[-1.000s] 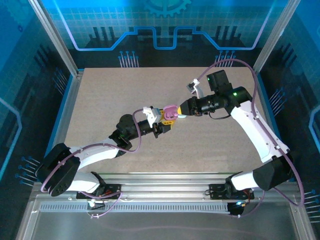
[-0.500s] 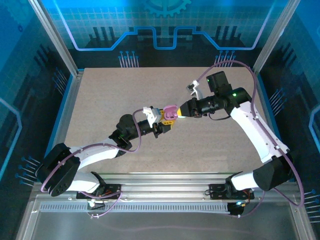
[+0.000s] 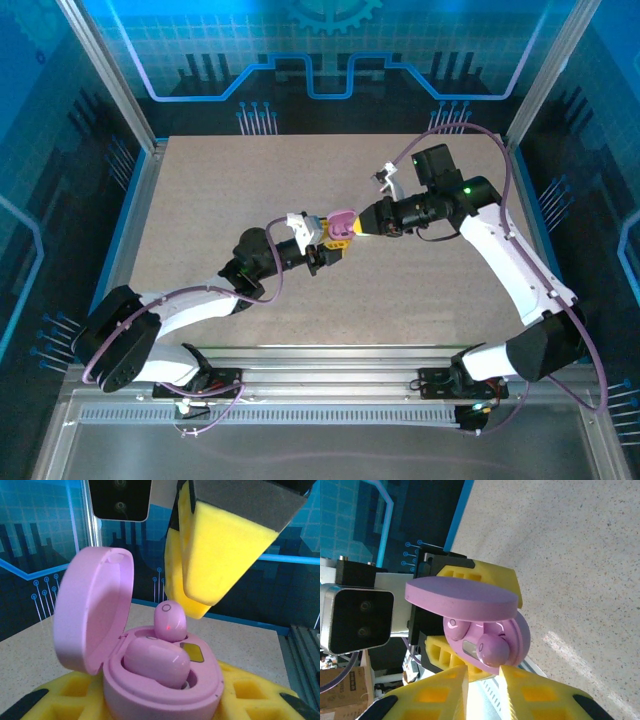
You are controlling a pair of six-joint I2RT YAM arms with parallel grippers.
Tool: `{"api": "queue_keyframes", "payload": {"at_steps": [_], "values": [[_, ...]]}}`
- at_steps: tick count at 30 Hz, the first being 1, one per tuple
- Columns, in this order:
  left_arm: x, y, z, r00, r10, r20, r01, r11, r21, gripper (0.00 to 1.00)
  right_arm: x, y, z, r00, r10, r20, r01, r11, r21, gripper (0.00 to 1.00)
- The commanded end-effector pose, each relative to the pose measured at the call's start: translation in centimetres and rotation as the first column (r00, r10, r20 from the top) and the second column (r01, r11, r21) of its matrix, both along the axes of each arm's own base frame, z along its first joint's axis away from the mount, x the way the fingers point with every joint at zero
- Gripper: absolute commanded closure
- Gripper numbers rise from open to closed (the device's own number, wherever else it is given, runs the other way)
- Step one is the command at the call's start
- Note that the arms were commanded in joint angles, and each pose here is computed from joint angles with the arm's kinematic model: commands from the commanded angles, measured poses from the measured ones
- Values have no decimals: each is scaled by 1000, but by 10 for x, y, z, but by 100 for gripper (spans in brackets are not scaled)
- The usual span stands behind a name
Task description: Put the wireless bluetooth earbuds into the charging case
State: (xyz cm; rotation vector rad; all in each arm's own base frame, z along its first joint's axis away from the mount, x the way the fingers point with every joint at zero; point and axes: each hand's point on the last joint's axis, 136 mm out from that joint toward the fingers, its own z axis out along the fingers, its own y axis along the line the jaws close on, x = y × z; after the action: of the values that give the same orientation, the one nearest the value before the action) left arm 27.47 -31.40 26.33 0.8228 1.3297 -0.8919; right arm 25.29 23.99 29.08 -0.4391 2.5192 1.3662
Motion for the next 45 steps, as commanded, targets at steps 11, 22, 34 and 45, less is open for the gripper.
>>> {"api": "queue_keyframes", "payload": {"at_steps": [11, 22, 34, 45], "values": [[-8, -7, 24, 997, -50, 62, 53, 998, -44, 69, 5, 7, -3, 1000, 6, -6, -6, 1000, -11, 74], [-10, -7, 24, 996, -60, 63, 63, 997, -45, 69, 9, 8, -4, 999, 27, 23, -27, 999, -27, 74], [-12, -8, 24, 995, -73, 61, 75, 996, -38, 69, 14, 5, 0, 999, 16, 31, -14, 999, -46, 71], [-9, -7, 25, 996, -60, 61, 63, 997, -45, 69, 2, 9, 4, 997, 68, 29, -67, 997, -22, 70]]}}
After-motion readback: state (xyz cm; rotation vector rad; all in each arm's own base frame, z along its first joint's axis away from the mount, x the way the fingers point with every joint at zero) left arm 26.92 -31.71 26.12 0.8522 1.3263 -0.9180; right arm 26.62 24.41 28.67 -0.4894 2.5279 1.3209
